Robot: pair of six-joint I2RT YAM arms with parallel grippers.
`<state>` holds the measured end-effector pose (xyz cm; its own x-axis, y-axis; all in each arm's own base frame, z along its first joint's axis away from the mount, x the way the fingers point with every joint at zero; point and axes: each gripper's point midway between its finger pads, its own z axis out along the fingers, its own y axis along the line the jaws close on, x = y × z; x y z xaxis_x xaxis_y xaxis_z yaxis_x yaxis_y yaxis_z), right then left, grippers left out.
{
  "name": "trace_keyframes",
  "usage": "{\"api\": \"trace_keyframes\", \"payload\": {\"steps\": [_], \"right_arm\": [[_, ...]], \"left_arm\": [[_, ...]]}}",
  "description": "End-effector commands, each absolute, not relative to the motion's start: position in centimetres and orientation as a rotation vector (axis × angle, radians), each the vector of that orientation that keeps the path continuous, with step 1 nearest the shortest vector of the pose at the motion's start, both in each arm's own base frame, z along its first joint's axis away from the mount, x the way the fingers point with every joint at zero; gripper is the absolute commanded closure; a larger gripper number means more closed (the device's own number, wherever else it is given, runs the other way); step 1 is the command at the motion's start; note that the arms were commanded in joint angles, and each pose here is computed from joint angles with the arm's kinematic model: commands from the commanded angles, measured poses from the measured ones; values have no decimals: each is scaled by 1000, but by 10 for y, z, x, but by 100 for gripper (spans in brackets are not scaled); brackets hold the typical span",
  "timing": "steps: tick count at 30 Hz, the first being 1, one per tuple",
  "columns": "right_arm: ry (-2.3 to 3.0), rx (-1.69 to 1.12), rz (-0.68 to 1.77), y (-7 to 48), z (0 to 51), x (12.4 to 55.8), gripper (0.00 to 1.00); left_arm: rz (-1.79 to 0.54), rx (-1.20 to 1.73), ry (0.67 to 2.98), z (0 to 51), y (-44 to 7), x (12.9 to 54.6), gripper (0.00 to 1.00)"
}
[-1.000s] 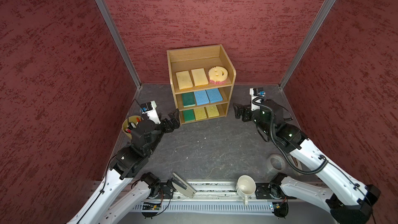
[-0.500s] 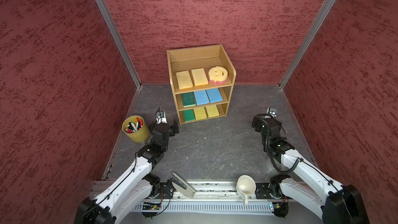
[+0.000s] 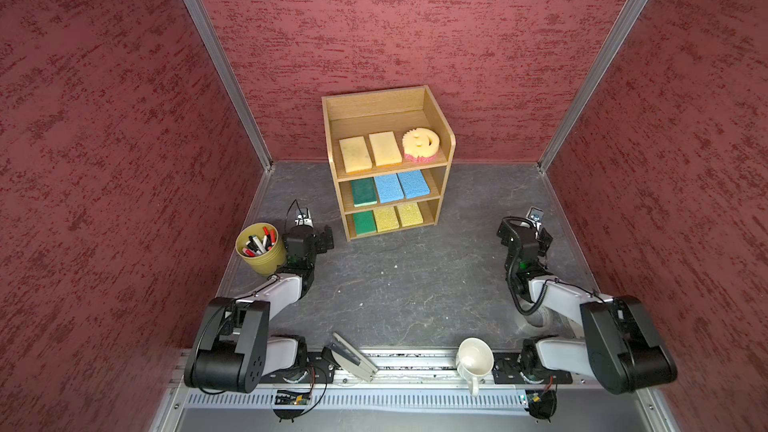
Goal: Place and organize the cleaning sponges onto the shelf
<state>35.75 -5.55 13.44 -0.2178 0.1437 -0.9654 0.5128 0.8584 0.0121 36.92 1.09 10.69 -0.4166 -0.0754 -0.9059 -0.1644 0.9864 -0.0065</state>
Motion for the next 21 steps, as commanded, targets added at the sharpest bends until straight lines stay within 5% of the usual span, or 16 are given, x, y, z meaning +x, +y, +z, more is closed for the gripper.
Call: {"api": "trace_keyframes", "payload": {"steps": [1,13,21], "right_arm": [[1648,599,-309,-68,151,357,1],[1586,577,-348,-92,152,368,1],[1547,275,-144,-46,146,362,1]], "left_arm": [[35,-107,1887,133,4,389,1],[-46,-111,1813,115,13,400,1],[-58,-103,1820,115,11,400,1]]}}
